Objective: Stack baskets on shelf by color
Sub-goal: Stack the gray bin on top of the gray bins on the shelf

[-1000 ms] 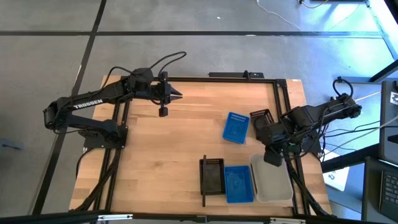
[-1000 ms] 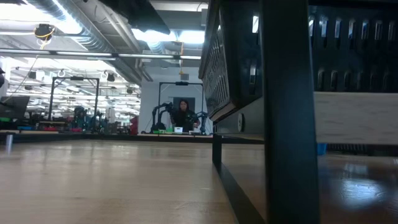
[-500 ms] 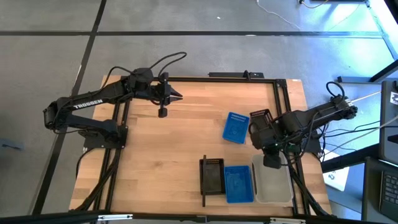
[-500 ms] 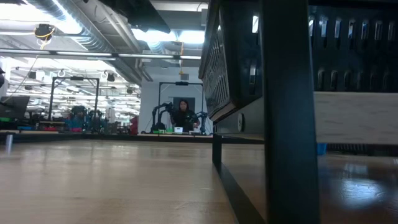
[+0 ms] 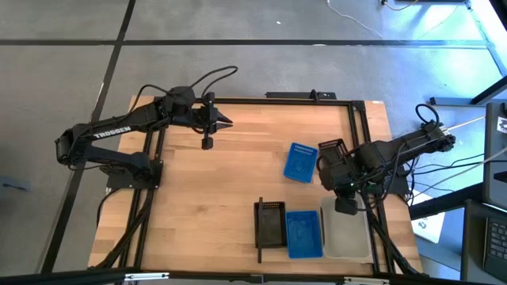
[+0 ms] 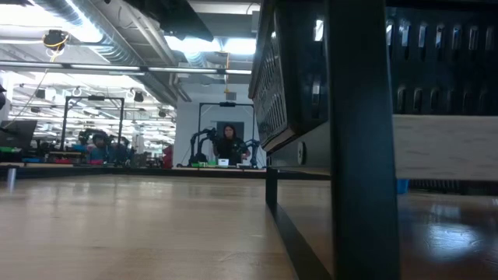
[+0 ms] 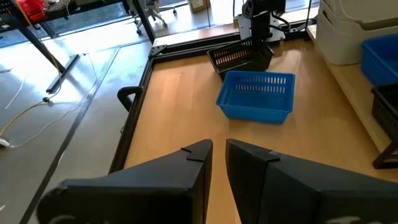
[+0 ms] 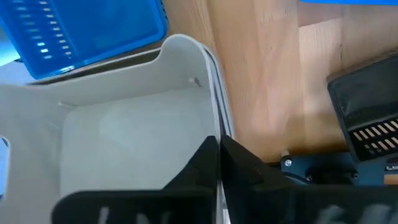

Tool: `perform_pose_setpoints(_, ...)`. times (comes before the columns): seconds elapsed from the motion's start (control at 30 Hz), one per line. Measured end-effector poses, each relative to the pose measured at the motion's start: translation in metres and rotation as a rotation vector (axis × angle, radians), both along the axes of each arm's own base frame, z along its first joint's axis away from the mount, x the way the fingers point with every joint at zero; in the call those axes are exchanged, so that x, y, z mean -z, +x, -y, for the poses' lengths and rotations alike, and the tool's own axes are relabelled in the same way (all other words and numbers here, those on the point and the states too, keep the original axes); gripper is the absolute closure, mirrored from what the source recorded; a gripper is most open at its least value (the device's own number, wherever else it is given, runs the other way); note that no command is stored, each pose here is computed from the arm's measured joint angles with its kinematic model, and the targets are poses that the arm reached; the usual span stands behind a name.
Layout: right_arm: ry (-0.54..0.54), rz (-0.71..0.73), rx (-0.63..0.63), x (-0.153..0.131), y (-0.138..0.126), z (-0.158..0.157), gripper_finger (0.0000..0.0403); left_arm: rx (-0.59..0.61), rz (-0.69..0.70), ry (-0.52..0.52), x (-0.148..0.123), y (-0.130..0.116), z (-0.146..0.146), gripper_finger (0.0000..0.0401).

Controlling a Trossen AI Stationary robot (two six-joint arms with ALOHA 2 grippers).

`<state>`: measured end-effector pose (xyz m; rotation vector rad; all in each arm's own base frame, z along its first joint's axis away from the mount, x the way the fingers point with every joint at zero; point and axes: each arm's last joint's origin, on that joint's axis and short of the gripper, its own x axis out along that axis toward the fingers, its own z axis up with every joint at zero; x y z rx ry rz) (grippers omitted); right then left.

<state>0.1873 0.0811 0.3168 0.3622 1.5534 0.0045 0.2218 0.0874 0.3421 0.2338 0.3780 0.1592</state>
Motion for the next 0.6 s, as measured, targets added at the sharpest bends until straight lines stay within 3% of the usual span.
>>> perform_pose_setpoints(0.6,0.000,0.134,0.011,-0.029,0.004,0.000,0.0402,-0.009,0.006,-0.024,0.000,0.000,0.000,0.0362)
